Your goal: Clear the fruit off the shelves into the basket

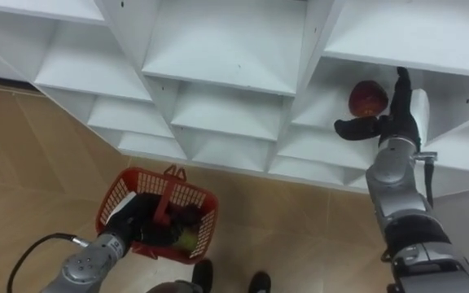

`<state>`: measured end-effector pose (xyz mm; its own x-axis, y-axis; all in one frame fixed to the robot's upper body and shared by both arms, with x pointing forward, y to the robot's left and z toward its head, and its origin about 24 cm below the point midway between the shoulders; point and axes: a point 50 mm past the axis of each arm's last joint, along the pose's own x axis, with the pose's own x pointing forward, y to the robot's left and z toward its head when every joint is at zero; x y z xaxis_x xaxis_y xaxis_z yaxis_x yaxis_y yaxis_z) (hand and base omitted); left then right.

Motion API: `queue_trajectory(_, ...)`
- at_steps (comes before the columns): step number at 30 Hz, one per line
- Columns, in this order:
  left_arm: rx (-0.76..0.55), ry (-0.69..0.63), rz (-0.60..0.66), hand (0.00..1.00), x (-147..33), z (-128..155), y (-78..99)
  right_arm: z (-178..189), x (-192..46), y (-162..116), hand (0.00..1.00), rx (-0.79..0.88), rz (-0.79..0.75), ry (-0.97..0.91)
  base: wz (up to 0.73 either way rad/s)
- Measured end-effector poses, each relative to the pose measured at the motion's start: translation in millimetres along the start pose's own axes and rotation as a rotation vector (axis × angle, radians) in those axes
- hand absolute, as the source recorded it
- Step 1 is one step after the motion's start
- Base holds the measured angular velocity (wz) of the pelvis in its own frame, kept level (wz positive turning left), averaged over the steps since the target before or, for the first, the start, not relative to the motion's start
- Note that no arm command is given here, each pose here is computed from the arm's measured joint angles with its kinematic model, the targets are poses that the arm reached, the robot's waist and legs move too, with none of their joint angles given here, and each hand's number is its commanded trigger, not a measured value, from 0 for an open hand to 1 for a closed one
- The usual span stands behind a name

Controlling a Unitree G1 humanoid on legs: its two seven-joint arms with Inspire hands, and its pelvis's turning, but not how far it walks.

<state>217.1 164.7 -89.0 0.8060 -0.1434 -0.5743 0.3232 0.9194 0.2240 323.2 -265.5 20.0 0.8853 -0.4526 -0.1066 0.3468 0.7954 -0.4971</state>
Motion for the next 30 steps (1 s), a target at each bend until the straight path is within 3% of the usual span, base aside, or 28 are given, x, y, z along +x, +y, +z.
queue_trajectory(30,0.015,-0.007,-0.019,1.0,1.5,3,-1.0,13,5,2,0.0,0.0,0.012,-0.028,0.01)
